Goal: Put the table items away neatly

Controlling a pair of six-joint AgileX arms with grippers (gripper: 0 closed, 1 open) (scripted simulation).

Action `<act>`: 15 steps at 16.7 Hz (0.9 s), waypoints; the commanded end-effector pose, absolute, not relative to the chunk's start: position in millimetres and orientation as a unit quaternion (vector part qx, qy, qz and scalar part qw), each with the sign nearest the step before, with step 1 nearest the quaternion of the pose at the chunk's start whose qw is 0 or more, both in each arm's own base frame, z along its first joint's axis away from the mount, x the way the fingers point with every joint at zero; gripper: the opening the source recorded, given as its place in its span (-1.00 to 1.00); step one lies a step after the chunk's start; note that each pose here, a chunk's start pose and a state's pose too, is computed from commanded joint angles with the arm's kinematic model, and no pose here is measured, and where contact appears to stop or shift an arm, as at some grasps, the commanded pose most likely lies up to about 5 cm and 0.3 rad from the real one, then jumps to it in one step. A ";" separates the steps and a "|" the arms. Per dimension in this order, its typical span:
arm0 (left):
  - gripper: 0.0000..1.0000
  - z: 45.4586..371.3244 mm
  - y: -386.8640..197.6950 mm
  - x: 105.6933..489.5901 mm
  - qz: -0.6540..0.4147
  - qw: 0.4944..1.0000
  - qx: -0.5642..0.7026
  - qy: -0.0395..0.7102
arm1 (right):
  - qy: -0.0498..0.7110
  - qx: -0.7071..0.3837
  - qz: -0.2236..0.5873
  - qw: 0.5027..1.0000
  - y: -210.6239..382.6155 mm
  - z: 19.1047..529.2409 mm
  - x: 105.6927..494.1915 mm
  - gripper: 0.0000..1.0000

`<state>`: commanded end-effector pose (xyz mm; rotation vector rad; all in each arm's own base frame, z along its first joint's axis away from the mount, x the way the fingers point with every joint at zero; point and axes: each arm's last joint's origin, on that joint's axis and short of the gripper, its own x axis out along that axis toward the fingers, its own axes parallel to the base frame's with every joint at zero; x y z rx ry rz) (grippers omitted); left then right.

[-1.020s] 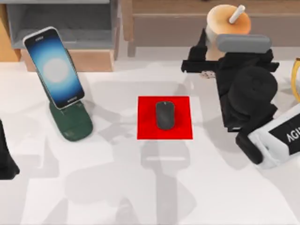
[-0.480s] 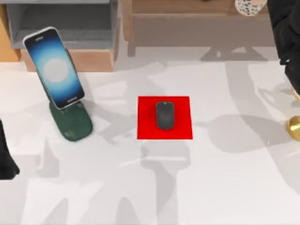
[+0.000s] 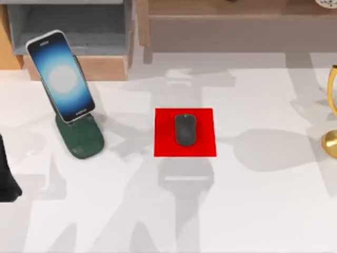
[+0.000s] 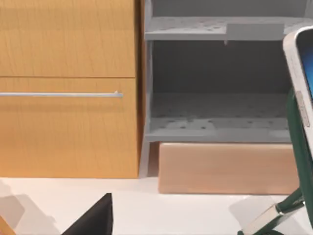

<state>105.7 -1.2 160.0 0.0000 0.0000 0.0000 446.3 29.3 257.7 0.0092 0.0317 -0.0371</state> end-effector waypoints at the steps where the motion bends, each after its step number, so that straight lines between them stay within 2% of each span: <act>1: 1.00 160.0 -1.2 105.7 0.000 1.000 0.000 0.000 | 0.024 0.000 -0.012 1.000 27.6 259.8 451.3 -1.00; 15: 1.00 160.0 -1.2 105.7 0.000 1.000 0.000 0.000 | 0.033 -0.007 -0.002 0.999 26.5 263.8 457.6 -1.00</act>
